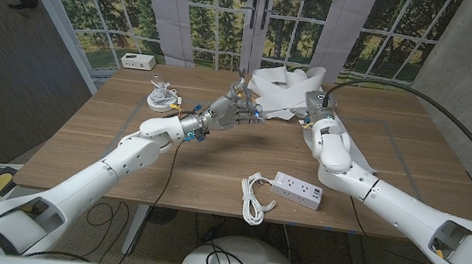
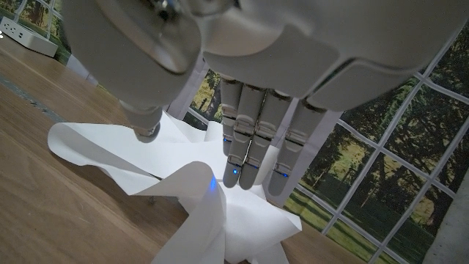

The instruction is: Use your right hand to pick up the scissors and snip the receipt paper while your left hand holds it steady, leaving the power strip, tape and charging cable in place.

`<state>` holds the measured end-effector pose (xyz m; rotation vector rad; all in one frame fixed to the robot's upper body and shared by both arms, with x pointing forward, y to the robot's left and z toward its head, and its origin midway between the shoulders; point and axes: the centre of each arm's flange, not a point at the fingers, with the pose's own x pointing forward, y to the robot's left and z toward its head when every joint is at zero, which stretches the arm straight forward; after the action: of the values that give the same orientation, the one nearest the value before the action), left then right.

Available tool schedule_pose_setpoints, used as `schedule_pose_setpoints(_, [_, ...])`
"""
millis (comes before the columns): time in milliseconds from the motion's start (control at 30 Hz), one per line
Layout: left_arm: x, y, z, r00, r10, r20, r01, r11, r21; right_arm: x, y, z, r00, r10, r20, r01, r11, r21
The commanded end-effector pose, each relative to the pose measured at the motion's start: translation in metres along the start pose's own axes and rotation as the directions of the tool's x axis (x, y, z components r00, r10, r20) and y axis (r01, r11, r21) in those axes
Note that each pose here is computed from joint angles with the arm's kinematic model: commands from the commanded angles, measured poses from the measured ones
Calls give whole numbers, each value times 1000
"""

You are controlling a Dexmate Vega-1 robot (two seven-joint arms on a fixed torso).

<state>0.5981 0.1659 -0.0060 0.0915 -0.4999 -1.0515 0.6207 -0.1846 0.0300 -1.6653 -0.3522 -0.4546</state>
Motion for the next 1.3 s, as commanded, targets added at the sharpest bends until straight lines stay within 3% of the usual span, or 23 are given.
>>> schedule_pose_setpoints(33, [3, 0, -2, 1000, -6, 0, 6, 1000, -7, 6, 7, -1, 1000, 19, -19, -19, 1000, -6])
schedule_pose_setpoints(733, [3, 3, -1, 1000, 3, 0, -3, 1000, -13, 17, 14, -6, 998, 27, -61, -29, 999, -25])
schedule_pose_setpoints(1300, [6, 6, -1, 1000, -7, 2, 7, 1000, -16, 24, 21, -9, 993, 82, -84, -86, 995, -55])
